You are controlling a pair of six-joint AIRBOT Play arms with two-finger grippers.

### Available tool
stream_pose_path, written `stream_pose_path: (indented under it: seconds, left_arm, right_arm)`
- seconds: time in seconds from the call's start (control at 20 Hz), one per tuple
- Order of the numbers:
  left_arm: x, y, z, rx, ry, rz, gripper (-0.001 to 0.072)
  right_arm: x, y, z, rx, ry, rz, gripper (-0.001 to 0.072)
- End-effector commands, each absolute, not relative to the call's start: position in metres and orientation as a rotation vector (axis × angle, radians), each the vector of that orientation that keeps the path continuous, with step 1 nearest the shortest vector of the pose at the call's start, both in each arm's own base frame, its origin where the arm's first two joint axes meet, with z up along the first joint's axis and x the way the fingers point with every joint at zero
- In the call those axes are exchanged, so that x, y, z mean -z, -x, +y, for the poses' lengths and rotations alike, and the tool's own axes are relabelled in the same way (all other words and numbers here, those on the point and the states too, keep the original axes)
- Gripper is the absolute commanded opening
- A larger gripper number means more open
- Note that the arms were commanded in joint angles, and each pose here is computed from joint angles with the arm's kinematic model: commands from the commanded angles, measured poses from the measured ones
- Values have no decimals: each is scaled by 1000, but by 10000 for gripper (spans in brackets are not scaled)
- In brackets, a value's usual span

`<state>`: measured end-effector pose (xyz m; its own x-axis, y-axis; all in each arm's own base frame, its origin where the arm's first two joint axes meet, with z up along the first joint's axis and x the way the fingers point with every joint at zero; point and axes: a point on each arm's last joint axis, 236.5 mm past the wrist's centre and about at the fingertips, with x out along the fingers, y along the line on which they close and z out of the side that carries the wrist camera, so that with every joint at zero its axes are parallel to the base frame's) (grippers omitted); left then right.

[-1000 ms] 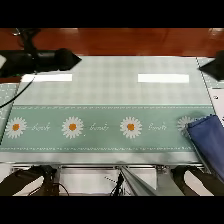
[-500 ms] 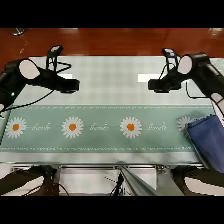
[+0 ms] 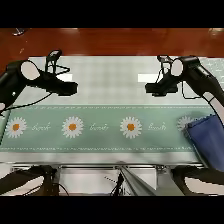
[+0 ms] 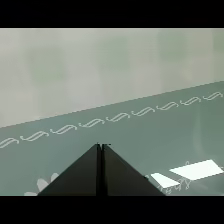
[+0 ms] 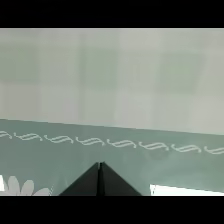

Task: Fold the shirts.

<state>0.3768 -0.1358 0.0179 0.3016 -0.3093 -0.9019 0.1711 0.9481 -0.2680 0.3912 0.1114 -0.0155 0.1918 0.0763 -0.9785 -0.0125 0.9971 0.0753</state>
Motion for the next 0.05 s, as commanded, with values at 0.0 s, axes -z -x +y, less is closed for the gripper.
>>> stream_pose_path:
  seconds: [0.0]
  left_arm:
    - [-17,-376,-135,318,128,1229,21]
  right_arm:
    - [16,-391,112,-62,-54,1380,30]
